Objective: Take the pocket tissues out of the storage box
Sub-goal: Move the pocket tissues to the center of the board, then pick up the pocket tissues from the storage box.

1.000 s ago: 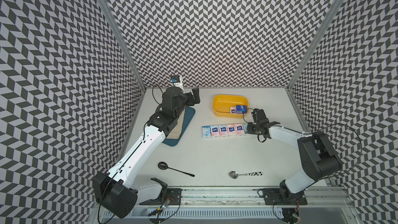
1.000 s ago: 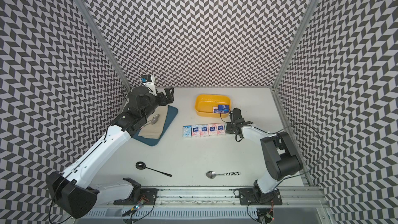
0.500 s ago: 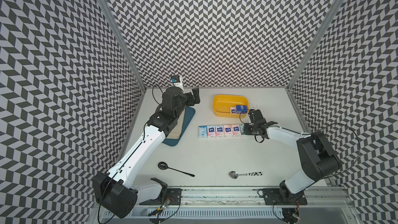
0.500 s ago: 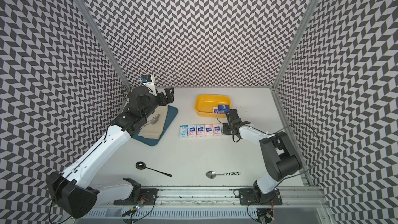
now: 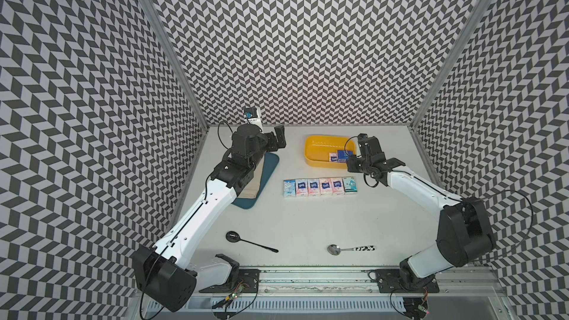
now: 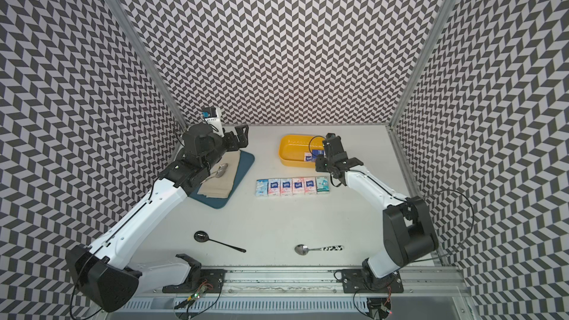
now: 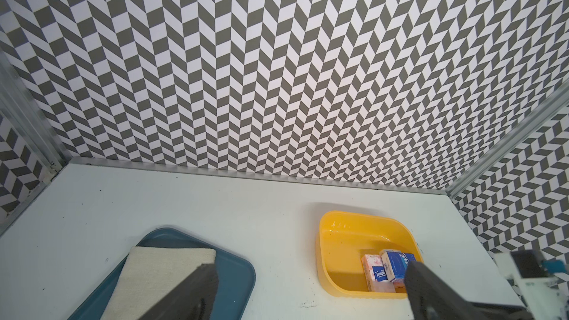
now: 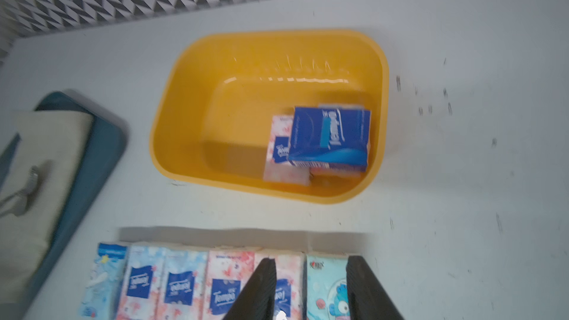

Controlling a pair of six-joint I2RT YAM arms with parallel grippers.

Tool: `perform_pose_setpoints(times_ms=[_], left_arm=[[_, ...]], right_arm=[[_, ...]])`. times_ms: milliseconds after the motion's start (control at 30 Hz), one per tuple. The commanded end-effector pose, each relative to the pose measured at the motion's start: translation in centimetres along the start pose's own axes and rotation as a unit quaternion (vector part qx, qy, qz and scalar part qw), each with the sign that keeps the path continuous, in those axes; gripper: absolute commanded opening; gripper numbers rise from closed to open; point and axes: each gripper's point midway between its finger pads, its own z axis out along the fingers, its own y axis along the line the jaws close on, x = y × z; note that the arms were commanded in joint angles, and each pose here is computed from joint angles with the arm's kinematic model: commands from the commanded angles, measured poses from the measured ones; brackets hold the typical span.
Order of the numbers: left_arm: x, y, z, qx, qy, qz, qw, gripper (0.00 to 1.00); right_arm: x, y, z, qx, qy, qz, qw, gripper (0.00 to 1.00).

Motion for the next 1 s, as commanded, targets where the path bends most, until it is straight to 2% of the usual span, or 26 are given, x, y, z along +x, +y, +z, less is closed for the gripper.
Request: perform_pose_setpoints(times_ms=[0, 167, 300, 400, 700, 967], left_arm=[[-1.5, 0.2, -1.0, -0.006, -0.018, 0.007, 1.0, 0.99], [-1.5, 0.3, -1.0, -0.008, -0.016, 0.01, 1.0, 0.99], [-1.3, 0.4, -0.7, -0.01, -0.015, 0.01, 1.0, 0.99], [-1.3, 0.4, -0.6, -0.009, -0.014, 0.009, 1.0, 0.99], [-1.6, 1.0, -0.6, -0.016, -0.016, 0.011, 1.0, 0.99], [-1.7, 1.2, -0.5, -0.016, -0.016, 0.012, 1.0, 0.99]], right_arm=[[-1.9, 1.3, 0.6, -0.004, -0.011, -0.017, 1.0, 0.44], [-3.5, 2.3, 3.4, 0.027, -0.015, -0.037, 0.999, 0.48], [-3.5, 3.4, 5.5, 0.087, -0.011, -0.092, 0.992, 0.51], [-3.4, 3.0, 6.9, 0.138, -0.003, -0.109, 0.984, 0.51], [-1.9, 0.5, 9.8, 0.228, 0.011, -0.14, 0.963, 0.52], [-0.9, 0.2, 11.5, 0.23, 0.019, -0.151, 0.961, 0.54]])
